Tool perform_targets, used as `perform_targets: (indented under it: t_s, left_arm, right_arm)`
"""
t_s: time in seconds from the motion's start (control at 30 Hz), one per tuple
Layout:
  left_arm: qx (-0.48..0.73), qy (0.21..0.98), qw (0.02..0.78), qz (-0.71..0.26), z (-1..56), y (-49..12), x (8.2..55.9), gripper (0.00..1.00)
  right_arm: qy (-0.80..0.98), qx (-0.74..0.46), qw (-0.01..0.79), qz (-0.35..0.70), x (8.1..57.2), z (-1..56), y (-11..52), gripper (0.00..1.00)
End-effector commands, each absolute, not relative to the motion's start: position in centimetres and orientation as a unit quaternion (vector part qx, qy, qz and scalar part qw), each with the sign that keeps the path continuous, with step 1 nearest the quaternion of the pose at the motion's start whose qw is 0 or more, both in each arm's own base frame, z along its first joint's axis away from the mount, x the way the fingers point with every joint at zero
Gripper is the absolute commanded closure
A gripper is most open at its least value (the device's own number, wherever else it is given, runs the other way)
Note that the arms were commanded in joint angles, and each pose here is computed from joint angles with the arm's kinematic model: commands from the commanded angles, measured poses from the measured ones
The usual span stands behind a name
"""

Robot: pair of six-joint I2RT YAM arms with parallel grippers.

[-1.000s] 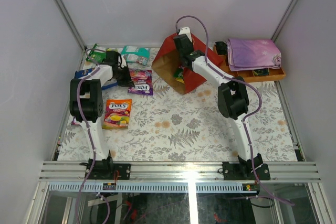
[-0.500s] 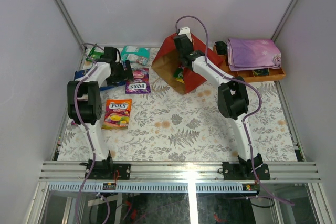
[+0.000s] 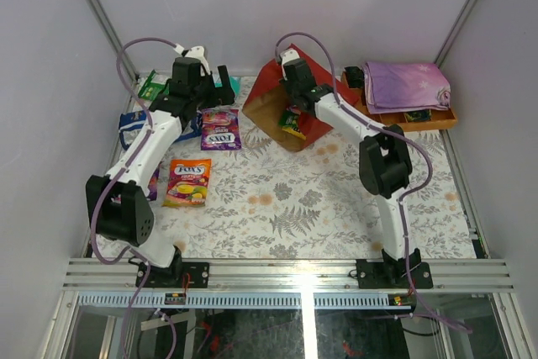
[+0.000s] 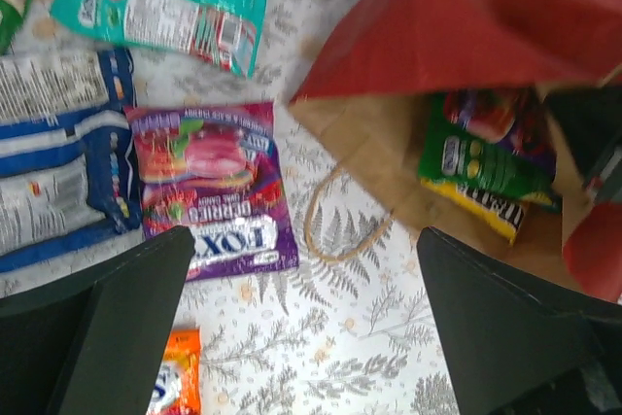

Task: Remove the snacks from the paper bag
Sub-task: Place the snack at the center of the board, then adjust the paper bag at the center of the board.

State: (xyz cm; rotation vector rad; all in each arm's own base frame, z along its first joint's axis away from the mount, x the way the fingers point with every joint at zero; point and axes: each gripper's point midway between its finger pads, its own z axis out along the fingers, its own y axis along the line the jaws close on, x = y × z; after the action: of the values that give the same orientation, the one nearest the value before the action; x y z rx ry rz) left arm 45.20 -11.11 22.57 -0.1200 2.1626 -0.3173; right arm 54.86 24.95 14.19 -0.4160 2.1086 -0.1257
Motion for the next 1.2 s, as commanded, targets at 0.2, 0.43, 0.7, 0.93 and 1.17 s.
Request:
perform_targets:
  t_s: [0.2,0.43,0.7,0.93,1.17]
  left_arm:
    - [0.005,0.856,0.494,-0.149,23.2,-12.3,51.0,0.0]
    - [0.011,0.85,0.495,-0.181,24.8,-13.9,54.0,0.0]
    - [0.006,0.851,0.466,-0.24,23.3,-16.7,58.0,0.0]
    - [0.02,0.854,0.437,-0.28,20.7,-18.6,59.0,0.0]
    - [0.015,0.863,0.421,-0.279,18.3,-18.6,58.9,0.0]
  right_arm:
    - [0.838,-0.311,0.448,0.018,49.1,16.4,23.6,1.0]
    - [0.867,-0.283,0.409,-0.005,47.5,12.9,17.6,1.0]
    - [0.837,-0.318,0.412,0.171,41.8,17.0,19.9,0.01]
    - [0.675,-0.389,0.509,0.366,32.0,29.7,24.2,0.01]
    - [0.718,-0.147,0.631,0.255,37.5,33.9,17.0,0.01]
